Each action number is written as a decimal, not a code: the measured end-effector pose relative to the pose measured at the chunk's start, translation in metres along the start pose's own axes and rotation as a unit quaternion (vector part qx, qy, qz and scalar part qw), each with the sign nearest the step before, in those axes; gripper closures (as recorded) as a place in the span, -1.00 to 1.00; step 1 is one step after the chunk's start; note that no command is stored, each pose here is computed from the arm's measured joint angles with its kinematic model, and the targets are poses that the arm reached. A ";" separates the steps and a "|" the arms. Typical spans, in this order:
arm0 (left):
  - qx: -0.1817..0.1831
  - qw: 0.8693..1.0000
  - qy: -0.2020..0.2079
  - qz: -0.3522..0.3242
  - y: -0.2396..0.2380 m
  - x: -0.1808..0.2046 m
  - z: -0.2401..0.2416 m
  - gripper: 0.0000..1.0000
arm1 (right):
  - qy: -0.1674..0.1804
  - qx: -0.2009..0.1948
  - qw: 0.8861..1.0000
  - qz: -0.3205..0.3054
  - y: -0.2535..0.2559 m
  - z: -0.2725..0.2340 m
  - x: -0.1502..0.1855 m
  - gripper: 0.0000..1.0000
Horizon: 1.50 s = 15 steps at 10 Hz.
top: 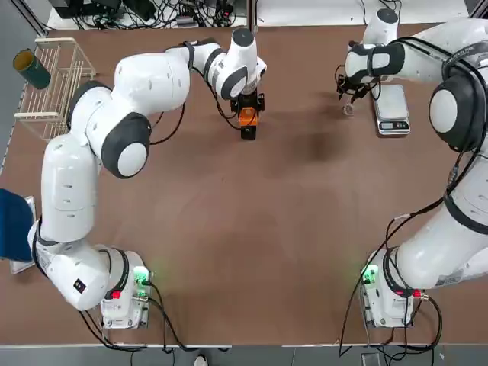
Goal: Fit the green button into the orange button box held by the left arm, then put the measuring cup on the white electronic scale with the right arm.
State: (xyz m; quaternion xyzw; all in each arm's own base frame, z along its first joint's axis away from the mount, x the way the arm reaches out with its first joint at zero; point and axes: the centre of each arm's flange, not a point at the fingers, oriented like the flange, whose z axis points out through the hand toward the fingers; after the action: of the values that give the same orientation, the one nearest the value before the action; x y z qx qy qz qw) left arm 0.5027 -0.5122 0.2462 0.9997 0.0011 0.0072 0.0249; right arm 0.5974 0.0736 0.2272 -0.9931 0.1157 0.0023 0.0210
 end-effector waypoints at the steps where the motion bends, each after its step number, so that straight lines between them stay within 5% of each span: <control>1: 0.002 1.000 -0.002 0.000 -0.001 0.000 0.000 -0.73 | 0.001 0.000 1.000 0.000 0.000 0.002 0.000 -0.17; 15: 0.014 1.000 -0.007 -0.002 -0.007 0.006 -0.003 -0.73 | 0.010 0.000 1.000 0.006 0.006 0.012 0.004 0.35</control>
State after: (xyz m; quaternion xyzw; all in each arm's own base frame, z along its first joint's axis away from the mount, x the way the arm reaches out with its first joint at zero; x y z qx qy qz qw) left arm 0.5087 -0.5047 0.2492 0.9999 0.0026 0.0005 0.0105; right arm 0.5998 0.0670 0.2152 -0.9924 0.1214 -0.0070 0.0197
